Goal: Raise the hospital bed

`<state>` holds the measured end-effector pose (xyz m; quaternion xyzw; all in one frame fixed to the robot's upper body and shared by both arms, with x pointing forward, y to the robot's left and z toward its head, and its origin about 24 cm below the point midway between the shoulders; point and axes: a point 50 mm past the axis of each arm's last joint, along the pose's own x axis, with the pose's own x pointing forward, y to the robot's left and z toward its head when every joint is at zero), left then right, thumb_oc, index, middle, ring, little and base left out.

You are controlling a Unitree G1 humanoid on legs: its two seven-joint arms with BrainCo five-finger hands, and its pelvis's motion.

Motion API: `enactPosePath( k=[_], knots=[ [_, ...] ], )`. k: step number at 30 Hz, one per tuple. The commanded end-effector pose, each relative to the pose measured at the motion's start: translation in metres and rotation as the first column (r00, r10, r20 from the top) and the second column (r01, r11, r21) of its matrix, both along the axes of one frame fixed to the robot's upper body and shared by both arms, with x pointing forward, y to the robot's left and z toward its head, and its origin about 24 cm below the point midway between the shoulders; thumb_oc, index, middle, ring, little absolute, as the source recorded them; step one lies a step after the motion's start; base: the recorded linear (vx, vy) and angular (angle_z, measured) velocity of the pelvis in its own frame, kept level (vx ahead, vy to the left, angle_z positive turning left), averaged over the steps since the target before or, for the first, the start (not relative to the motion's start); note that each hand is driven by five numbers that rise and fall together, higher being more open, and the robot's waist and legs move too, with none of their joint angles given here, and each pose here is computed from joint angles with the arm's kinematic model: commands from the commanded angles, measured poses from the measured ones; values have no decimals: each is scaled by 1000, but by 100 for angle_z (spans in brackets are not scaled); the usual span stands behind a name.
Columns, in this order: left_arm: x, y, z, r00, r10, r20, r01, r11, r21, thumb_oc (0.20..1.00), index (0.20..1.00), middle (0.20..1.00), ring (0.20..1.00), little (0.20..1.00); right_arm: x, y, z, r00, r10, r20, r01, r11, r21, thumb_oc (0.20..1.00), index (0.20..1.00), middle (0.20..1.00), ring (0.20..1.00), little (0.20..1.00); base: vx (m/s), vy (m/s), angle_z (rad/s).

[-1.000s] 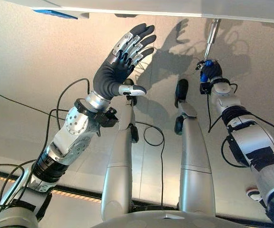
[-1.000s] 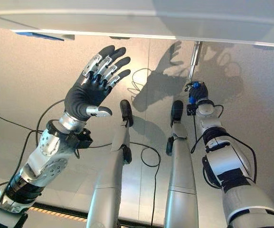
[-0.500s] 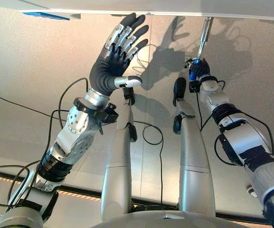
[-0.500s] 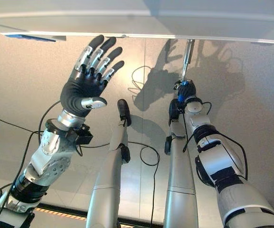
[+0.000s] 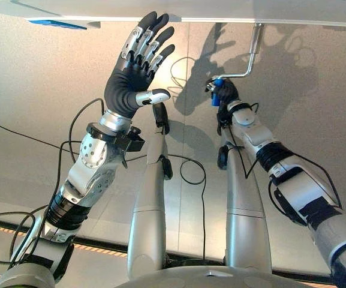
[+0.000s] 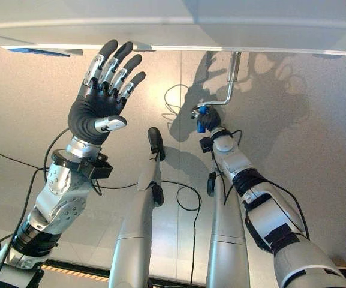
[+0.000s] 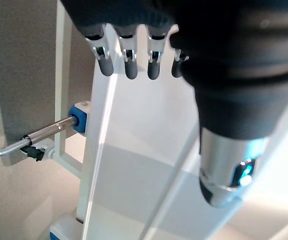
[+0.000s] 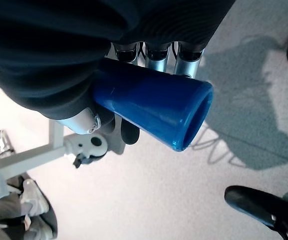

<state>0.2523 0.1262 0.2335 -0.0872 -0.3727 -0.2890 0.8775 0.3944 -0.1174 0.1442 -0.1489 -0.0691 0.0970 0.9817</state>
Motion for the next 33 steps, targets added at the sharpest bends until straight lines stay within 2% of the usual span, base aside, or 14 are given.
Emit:
enactPosePath(
  k=[1, 6, 8, 9, 11, 13, 15, 19, 26, 33],
  knots=[
    [-19, 2, 12, 992, -22, 123, 20, 1000, 18, 1000, 1000, 1000, 1000, 1000, -51, 124, -23, 837, 547, -32, -536, 805, -255, 200, 200, 200, 200, 200, -5, 7, -3],
    [-19, 3, 7, 994, -12, 112, 8, 999, 38, 1000, 1000, 1000, 1000, 1000, -64, 124, -2, 777, 628, 46, -616, 774, -149, 200, 200, 200, 200, 200, -2, -5, -3],
    [-18, 4, 6, 994, -11, 110, 6, 999, 46, 1000, 1000, 1000, 1000, 1000, -69, 121, 7, 757, 647, 86, -639, 762, -107, 200, 200, 200, 200, 200, 0, 0, 0],
    [-19, 4, 5, 994, -12, 113, 5, 998, 58, 1000, 1000, 1000, 1000, 1000, -76, 111, 20, 735, 662, 148, -666, 746, -27, 200, 200, 200, 200, 200, 0, 0, 0],
    [-19, 4, 4, 994, -9, 111, 2, 998, 63, 1000, 1000, 1000, 1000, 1000, -78, 106, 23, 729, 664, 165, -674, 739, 2, 200, 200, 200, 200, 200, 0, -2, 2],
    [-19, 6, 4, 993, -12, 120, 2, 996, 87, 1000, 1000, 1000, 1000, 1000, -84, 83, 37, 727, 644, 240, -673, 738, 57, 200, 200, 200, 200, 200, 0, -19, 6],
    [-19, 6, 4, 993, -11, 121, 0, 996, 92, 1000, 1000, 1000, 1000, 1000, -86, 75, 41, 730, 630, 263, -667, 741, 76, 200, 200, 200, 200, 200, -2, -26, 7],
    [-19, 17, 0, 993, 21, 113, -35, 992, 120, 1000, 1000, 1000, 1000, 1000, -92, 26, 44, 786, 520, 335, -598, 778, 194, 200, 200, 200, 200, 200, 2, -6, 3],
    [-20, 28, -8, 993, 64, 99, -80, 983, 168, 1000, 1000, 1000, 1000, 1000, -109, -18, 55, 800, 418, 430, -559, 779, 284, 200, 200, 200, 200, 200, 11, 8, 7],
    [-24, 38, -9, 991, 90, 100, -106, 979, 172, 1000, 1000, 1000, 1000, 1000, -125, -38, 66, 779, 363, 510, -569, 751, 334, 200, 200, 200, 200, 200, 4, -10, 0]
  ],
)
